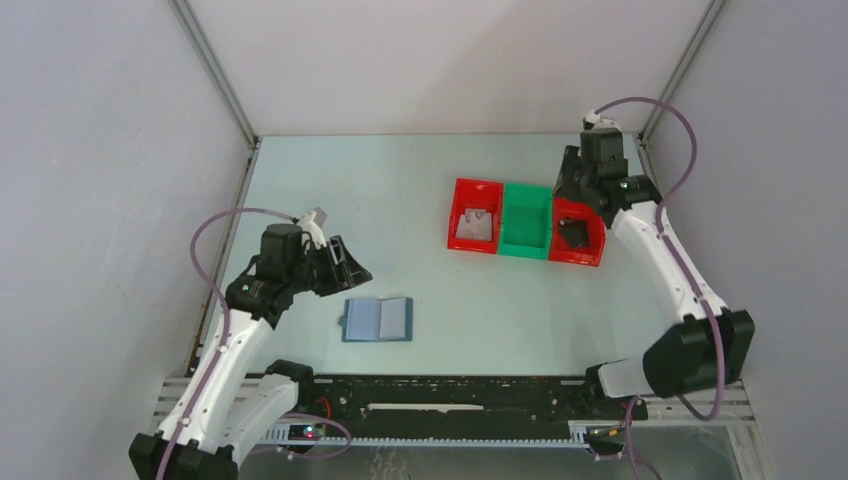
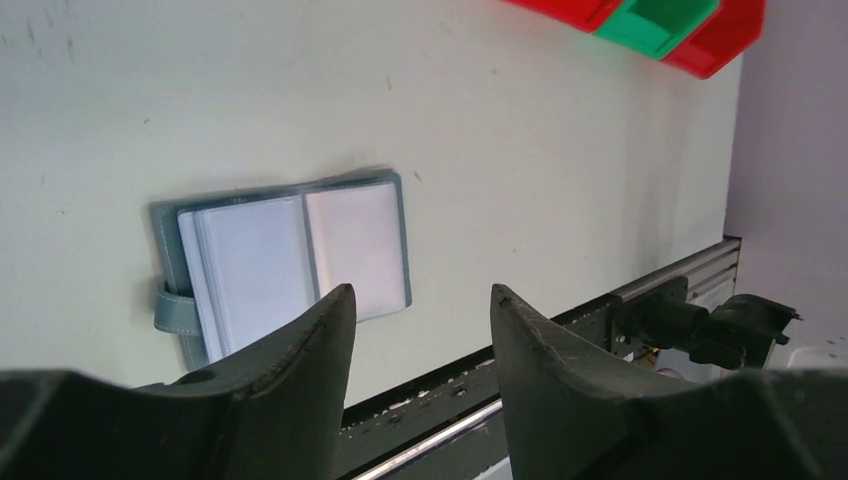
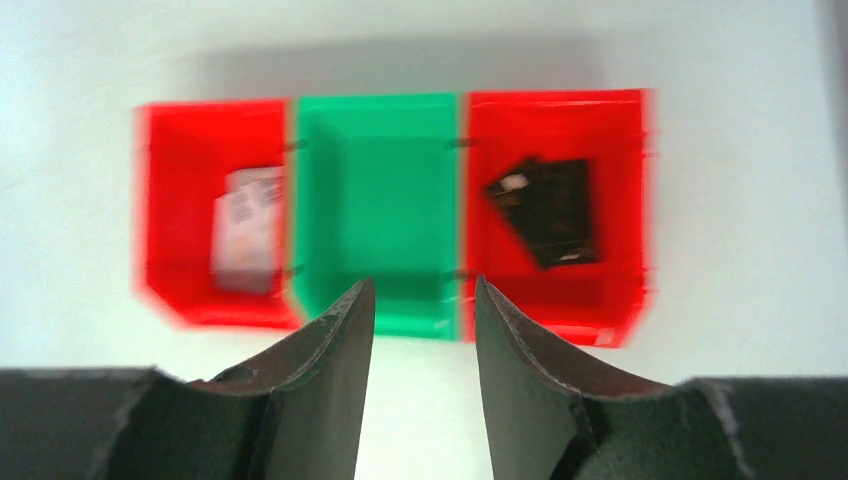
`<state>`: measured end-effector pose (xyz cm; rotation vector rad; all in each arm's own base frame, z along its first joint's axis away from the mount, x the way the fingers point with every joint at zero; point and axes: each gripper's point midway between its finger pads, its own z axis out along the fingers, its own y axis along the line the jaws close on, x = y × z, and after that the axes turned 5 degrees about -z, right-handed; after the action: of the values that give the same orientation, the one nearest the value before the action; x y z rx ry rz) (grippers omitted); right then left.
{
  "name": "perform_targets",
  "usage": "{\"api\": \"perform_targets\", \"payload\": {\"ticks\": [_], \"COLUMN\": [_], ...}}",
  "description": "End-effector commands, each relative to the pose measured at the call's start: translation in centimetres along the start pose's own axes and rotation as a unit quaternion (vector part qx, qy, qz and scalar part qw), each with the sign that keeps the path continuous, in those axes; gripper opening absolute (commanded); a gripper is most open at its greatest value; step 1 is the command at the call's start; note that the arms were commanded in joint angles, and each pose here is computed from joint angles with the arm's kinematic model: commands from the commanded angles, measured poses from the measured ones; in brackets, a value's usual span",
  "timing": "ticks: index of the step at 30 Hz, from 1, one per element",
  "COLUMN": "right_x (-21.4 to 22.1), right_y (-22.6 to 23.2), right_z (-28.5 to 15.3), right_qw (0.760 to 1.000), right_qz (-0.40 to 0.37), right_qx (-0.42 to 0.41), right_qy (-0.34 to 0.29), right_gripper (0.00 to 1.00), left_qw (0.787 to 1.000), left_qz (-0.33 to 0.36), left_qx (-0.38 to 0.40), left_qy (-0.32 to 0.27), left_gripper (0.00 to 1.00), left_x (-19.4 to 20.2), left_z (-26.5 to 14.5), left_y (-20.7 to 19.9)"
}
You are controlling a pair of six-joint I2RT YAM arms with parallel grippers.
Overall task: Take the credit cards out of the card holder
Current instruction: Move the card holder to the center of the board.
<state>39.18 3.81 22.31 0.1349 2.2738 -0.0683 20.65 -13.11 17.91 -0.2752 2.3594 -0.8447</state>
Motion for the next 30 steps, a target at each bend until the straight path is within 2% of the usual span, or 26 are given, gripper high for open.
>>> {"api": "perform_targets", "payload": {"ticks": [1,4,8,12,15,20,23,30], "right_x": [2.4,5.8,11.6,17.8,21.8,26.1,27.3,29.4], "right_y": [9.8,16.7,24.2,29.0,31.7,34.1,34.9,35.3], "right_z": [-4.1,-6.4,-8.5,-9.3,-10.0,-10.2,-10.2,-9.1], "right_qw": [0.981,0.951,0.906,0.868,0.845,0.831,0.821,0.818], "right_qz": [0.033,0.038,0.053,0.073,0.090,0.098,0.100,0.094], "right_qx": [-0.192,-0.303,-0.406,-0.455,-0.475,-0.477,-0.486,-0.480], "right_qy": [0.007,0.041,0.109,0.186,0.230,0.267,0.282,0.302], "right_gripper": [0.50,0.49,0.48,0.47,0.48,0.47,0.45,0.41], "left_qw": [0.999,0.998,0.997,0.989,0.985,0.985,0.986,0.987], "left_qz": [-0.023,-0.037,-0.052,-0.073,-0.085,-0.089,-0.088,-0.089], "left_qx": [-0.016,-0.016,-0.050,-0.131,-0.152,-0.146,-0.142,-0.135], "left_qy": [0.024,0.039,0.041,0.008,-0.010,-0.027,-0.025,-0.025], "left_gripper": [0.57,0.57,0.56,0.56,0.56,0.56,0.56,0.56], "left_x": [1.0,2.1,2.7,1.8,1.3,0.6,0.6,0.9], "left_z": [2.0,3.2,3.8,3.1,2.6,2.1,2.1,2.2], "left_y": [1.5,2.1,3.6,6.2,7.1,6.9,6.7,6.7]}}
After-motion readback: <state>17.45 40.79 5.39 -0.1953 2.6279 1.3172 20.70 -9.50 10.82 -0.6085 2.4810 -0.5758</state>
